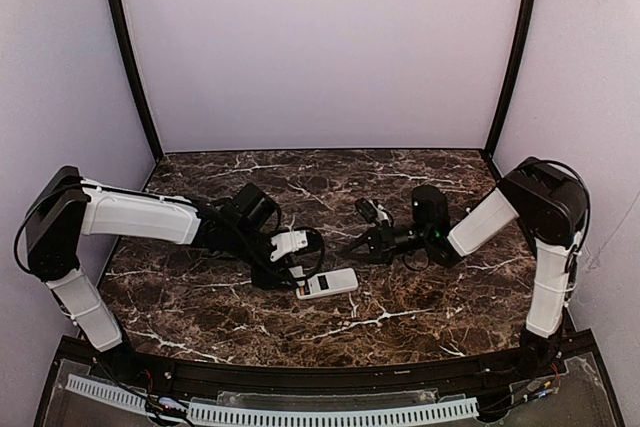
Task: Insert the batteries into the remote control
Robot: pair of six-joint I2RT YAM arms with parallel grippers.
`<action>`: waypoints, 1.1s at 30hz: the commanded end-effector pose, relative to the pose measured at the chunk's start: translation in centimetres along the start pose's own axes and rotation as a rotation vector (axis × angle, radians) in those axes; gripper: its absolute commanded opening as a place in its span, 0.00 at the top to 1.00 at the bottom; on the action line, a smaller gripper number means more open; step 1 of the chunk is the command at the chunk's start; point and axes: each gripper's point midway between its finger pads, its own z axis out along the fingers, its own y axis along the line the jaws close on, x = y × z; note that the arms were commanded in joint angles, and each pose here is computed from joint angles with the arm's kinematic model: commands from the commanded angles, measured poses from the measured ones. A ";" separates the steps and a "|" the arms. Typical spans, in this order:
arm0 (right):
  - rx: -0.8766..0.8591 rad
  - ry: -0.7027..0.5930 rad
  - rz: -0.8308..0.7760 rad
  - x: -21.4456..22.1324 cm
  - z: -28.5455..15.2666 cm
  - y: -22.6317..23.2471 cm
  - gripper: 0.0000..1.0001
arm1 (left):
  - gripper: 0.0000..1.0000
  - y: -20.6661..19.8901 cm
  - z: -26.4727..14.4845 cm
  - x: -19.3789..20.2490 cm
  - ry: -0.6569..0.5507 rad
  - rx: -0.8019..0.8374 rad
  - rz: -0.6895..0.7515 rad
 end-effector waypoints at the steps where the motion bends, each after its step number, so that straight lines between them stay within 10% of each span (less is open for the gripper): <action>1: -0.020 0.019 0.007 -0.2 1.1 0.1 1.00 | 0.50 0.1 0.6 -1.2 -0.039 -0.017 -0.076; 33: 0.104 0.155 0.130 1.7 5.7 -2.8 1.00 | 0.46 -1.2 3.3 0.2 0.048 0.022 -0.043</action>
